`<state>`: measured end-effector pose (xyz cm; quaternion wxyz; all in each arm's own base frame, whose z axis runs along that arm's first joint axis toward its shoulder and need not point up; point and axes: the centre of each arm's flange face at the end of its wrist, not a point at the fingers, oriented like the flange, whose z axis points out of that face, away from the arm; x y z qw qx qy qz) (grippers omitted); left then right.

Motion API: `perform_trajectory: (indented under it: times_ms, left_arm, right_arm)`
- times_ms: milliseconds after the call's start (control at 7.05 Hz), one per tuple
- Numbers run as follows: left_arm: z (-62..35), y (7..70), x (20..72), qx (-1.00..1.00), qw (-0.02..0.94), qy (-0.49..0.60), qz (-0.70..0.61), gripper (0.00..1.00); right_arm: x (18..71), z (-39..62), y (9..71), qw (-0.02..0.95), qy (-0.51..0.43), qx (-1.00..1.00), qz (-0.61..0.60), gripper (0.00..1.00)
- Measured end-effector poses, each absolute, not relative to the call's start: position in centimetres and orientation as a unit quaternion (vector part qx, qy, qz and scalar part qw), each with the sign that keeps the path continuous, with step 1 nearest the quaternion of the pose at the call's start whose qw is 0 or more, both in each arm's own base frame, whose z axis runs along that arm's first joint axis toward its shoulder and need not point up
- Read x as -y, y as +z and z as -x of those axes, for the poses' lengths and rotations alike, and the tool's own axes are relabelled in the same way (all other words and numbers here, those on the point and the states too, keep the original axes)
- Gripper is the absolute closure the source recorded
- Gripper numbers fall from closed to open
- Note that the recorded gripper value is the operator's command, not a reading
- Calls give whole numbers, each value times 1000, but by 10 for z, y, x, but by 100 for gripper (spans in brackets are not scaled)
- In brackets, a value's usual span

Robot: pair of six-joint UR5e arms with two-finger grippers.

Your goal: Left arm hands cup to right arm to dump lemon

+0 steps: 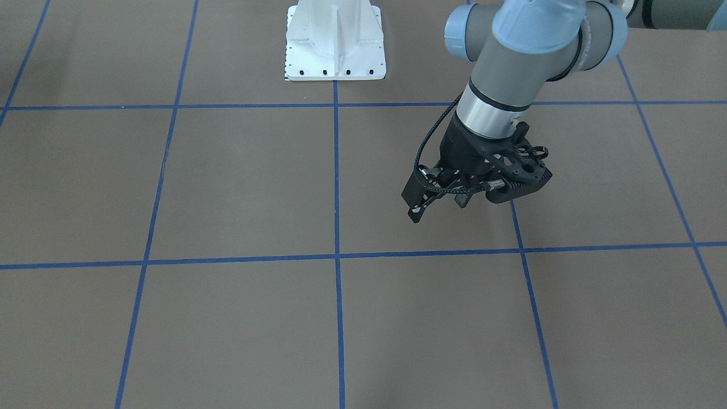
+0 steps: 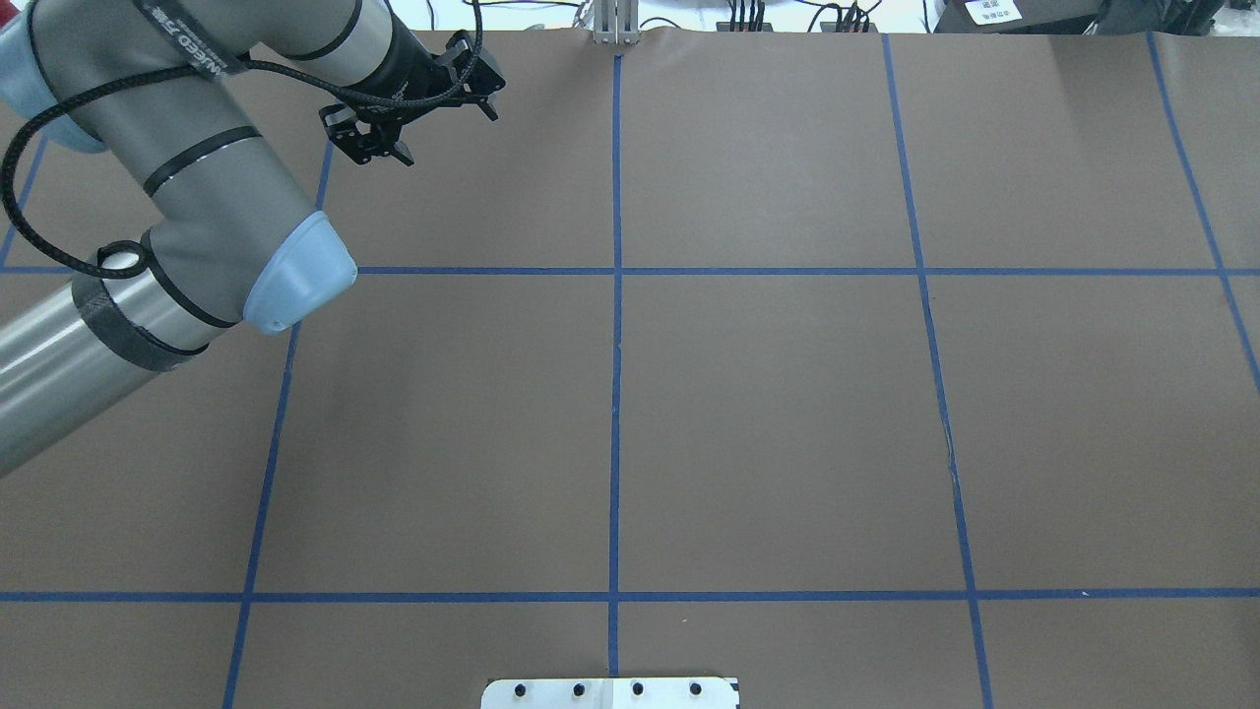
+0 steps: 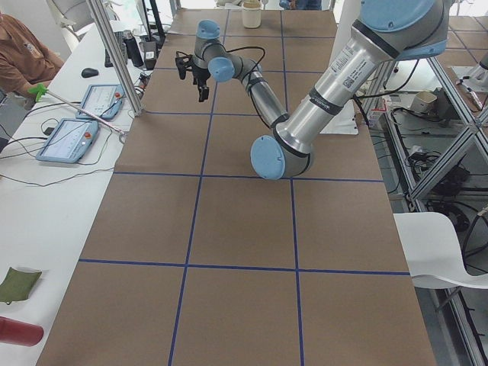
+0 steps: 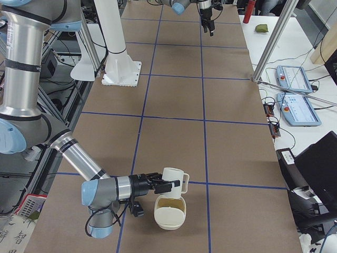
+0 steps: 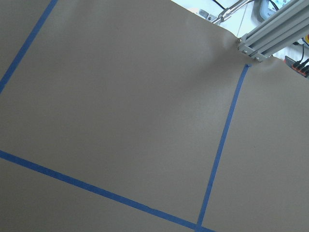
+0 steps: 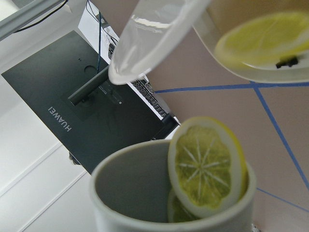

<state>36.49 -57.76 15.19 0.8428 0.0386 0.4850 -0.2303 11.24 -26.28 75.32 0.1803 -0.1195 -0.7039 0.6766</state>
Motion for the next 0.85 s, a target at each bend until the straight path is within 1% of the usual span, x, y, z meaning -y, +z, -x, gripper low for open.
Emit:
perform_trajectory:
  times_ms: [426, 851]
  left_arm:
    - [-366, 152, 577, -485, 843, -230, -38, 0]
    - [-368, 152, 576, -485, 843, -229, -37, 0]
  right_arm:
    - [257, -112, 752, 164, 672, 709, 137, 93]
    - [254, -111, 751, 174, 661, 719, 127, 93]
